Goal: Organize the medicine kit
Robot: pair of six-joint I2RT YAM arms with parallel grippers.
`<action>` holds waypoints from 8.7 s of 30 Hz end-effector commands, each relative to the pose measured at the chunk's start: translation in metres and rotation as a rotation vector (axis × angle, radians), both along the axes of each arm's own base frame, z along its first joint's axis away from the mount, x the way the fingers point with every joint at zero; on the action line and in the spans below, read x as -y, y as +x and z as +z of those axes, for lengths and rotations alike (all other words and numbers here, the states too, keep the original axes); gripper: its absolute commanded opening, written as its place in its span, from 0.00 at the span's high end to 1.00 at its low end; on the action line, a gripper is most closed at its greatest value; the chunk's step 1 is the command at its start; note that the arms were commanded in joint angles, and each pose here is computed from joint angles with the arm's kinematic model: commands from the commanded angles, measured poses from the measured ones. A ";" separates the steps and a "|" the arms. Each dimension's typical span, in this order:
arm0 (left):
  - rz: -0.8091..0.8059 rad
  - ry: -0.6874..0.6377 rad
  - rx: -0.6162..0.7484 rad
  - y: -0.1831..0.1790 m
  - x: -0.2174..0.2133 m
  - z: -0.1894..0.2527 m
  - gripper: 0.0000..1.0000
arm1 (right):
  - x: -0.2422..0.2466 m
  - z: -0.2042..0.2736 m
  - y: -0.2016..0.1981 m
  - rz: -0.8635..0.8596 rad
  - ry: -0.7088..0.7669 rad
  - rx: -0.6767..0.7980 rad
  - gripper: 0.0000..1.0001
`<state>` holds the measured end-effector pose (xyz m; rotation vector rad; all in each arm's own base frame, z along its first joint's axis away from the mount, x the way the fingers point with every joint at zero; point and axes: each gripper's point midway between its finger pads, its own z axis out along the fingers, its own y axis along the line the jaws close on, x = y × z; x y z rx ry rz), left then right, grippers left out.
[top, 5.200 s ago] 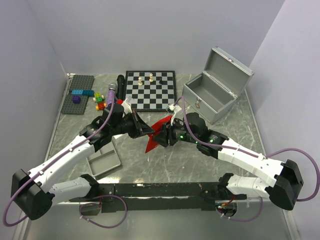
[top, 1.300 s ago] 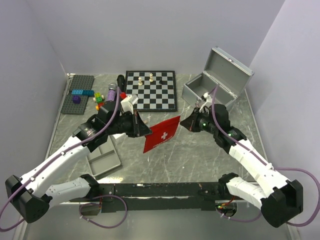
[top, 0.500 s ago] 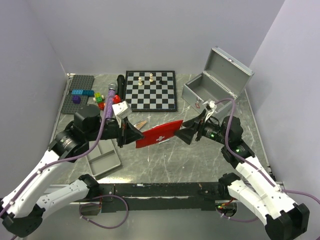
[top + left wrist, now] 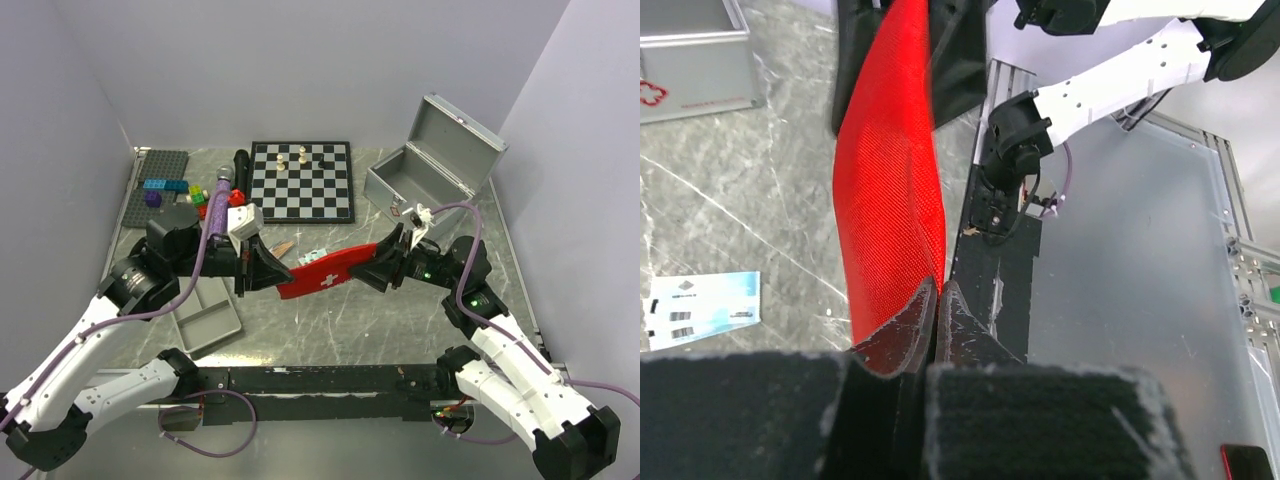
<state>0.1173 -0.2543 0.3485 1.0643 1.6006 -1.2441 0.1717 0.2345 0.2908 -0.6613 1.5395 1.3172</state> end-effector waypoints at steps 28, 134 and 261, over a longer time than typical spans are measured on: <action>1.193 -0.194 -0.152 0.158 -0.118 -0.004 0.31 | 0.145 0.016 0.156 -1.170 0.199 -0.433 1.00; 1.659 -0.145 -0.747 0.109 -0.182 -0.190 0.41 | -0.154 -0.119 0.126 -0.295 -0.588 -0.195 0.20; 1.455 -0.030 -0.636 0.131 -0.150 -0.192 0.46 | -0.077 -0.139 0.103 -0.321 -0.769 -0.215 1.00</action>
